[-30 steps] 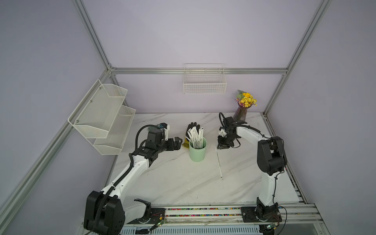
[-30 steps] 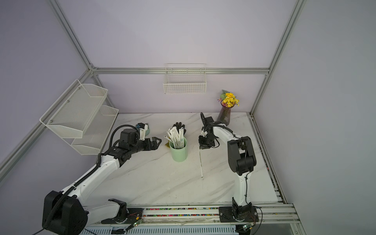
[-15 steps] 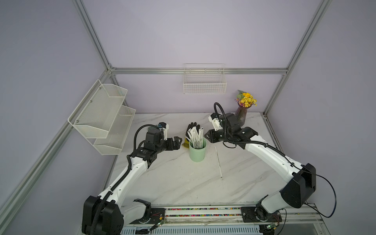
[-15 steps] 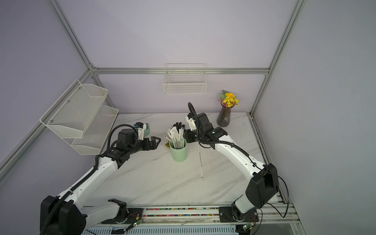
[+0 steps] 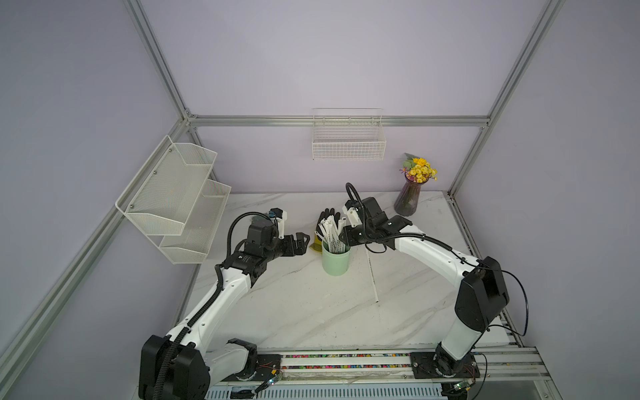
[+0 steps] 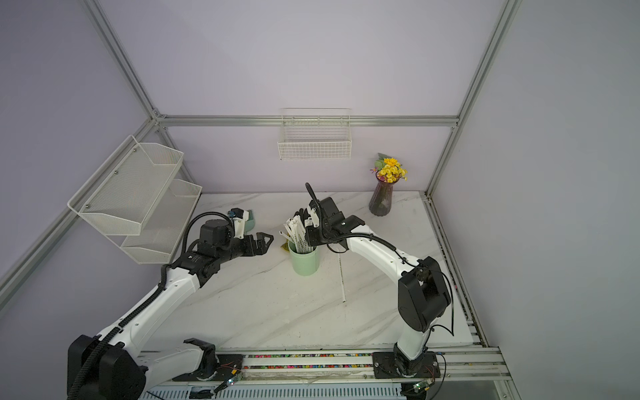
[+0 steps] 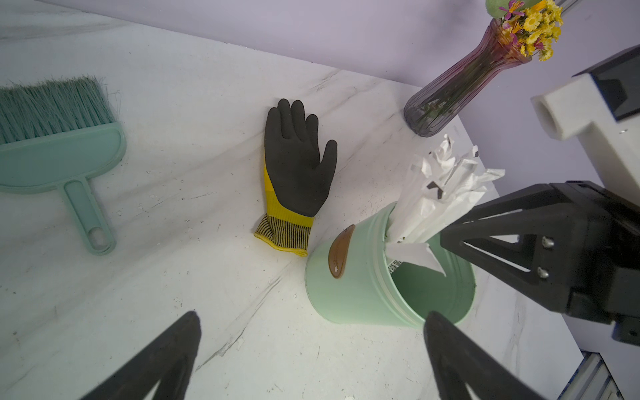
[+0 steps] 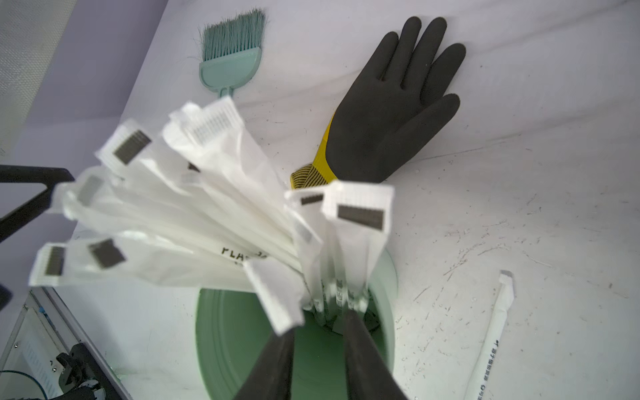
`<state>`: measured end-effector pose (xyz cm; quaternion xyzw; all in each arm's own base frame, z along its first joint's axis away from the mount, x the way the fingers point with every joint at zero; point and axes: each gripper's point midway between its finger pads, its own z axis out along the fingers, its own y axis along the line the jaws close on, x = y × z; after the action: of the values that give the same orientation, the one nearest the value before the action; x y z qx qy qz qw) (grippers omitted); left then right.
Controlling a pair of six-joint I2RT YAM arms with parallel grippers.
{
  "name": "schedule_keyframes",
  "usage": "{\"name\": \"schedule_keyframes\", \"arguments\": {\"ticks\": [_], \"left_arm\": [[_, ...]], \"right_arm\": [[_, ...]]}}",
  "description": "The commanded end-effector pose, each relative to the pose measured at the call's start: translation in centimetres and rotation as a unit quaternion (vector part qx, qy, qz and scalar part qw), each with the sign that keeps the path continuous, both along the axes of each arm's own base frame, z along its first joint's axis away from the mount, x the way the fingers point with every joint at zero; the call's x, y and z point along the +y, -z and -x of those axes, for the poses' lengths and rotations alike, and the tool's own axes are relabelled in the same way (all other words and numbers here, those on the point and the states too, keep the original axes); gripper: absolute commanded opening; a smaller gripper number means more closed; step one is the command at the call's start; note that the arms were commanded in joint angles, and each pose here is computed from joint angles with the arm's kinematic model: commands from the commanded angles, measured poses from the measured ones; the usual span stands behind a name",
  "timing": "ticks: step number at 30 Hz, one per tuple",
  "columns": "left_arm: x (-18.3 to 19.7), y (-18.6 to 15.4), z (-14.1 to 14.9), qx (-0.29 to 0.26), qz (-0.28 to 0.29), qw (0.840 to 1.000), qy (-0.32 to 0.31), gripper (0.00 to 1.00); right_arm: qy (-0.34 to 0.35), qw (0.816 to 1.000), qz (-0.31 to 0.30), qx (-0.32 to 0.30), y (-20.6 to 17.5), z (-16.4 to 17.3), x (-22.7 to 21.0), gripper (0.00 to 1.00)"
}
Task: Take the straws out of the storage container
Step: Pick up the straw from the container.
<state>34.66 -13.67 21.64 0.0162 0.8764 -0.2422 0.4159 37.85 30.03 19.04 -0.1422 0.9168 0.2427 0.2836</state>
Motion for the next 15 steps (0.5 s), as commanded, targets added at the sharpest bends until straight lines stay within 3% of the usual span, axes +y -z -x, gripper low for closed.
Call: {"name": "schedule_keyframes", "arguments": {"ticks": [1,7,15], "left_arm": [[-0.34,-1.78,-0.1,-0.028,0.004,1.0,0.011,1.0],[-0.37,-1.56,-0.15,-0.026,0.003,1.0,0.012,1.0],[-0.41,-1.44,-0.2,-0.025,0.003,1.0,0.012,1.0]], "right_arm": [[0.003,1.0,-0.023,-0.02,-1.66,-1.04,1.12,0.28],[0.002,1.0,-0.025,-0.018,-1.7,-1.39,1.42,0.27],[0.002,1.0,-0.026,-0.015,-1.71,-1.54,1.61,0.13]]}}
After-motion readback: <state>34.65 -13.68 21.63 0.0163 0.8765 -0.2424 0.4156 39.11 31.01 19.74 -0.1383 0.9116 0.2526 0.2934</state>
